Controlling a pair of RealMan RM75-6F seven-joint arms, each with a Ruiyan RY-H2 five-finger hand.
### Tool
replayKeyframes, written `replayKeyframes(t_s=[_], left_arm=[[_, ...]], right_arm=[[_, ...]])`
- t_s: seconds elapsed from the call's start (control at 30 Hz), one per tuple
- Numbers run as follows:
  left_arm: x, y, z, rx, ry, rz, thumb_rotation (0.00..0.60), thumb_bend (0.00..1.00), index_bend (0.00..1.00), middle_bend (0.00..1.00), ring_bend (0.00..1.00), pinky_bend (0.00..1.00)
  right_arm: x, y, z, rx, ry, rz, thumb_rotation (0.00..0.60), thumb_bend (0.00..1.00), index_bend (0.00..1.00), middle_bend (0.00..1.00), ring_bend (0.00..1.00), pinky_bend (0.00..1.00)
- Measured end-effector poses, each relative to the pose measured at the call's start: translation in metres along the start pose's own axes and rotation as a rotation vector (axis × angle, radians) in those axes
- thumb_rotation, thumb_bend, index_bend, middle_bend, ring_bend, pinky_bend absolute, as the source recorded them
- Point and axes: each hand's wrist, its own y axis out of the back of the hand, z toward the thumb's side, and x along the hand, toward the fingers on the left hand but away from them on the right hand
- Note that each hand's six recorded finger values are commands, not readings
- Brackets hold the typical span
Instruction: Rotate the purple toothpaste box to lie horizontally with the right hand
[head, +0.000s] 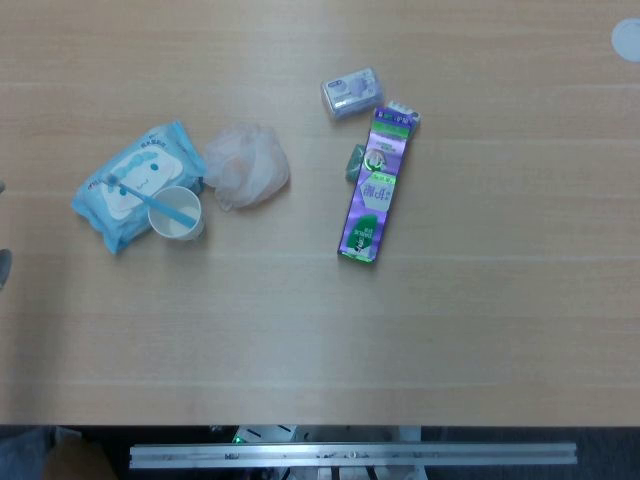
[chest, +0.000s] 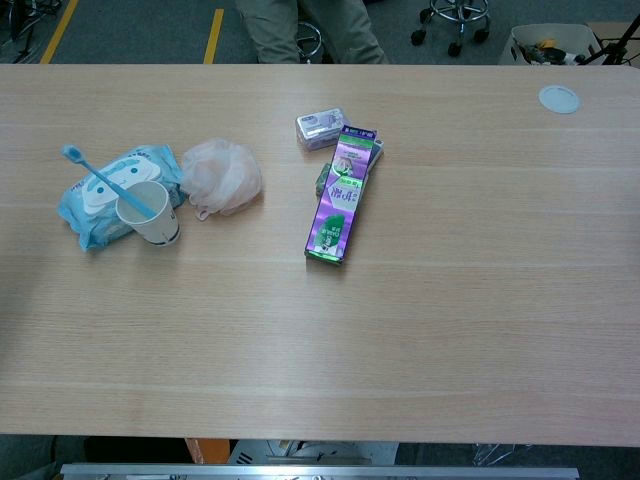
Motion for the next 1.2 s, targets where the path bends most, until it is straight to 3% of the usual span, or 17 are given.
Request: replayKeyframes(t_s=[0.23, 0.4, 0.7, 0.8, 0.97, 1.2], left_arm=[[-0.001, -0.002, -0.001, 0.0, 0.0, -0.014, 0.6, 0.31, 0.22, 0.19, 0.19, 0.16], [-0.003, 0.002, -0.004, -0.006, 0.003, -0.005, 0.6, 0.31, 0.22, 0.19, 0.19, 0.16], [-0.009, 0.005, -0.006, -0.012, 0.01, -0.003, 0.6, 0.31, 0.22, 0.19, 0.19, 0.16], [-0.013, 0.006, -0.008, -0.014, 0.018, 0.0, 0.6, 0.31, 0.22, 0.19, 0.19, 0.16], [-0.02, 0.01, -0.012, -0.015, 0.036, 0.006, 0.6, 0.31, 0.22, 0.18, 0.19, 0.16], [-0.027, 0.012, -0.014, -0.021, 0.049, 0.006, 0.6, 0.31, 0.22, 0.18, 0.19, 0.16]], right_arm=[[0.001, 0.0, 0.006, -0.005, 0.019, 0.009, 0.6, 0.44, 0.27, 0.28, 0.28, 0.32], [-0.003, -0.001, 0.019, -0.012, 0.087, 0.039, 0.6, 0.44, 0.27, 0.28, 0.28, 0.32], [-0.035, -0.013, 0.088, 0.016, 0.375, 0.169, 0.6, 0.41, 0.27, 0.28, 0.28, 0.32], [-0.044, -0.023, 0.114, 0.037, 0.465, 0.233, 0.6, 0.35, 0.26, 0.28, 0.26, 0.29], [-0.057, -0.043, 0.165, 0.074, 0.611, 0.347, 0.6, 0.33, 0.26, 0.28, 0.24, 0.24], [-0.067, -0.066, 0.246, 0.057, 0.79, 0.396, 0.6, 0.31, 0.26, 0.28, 0.24, 0.24]])
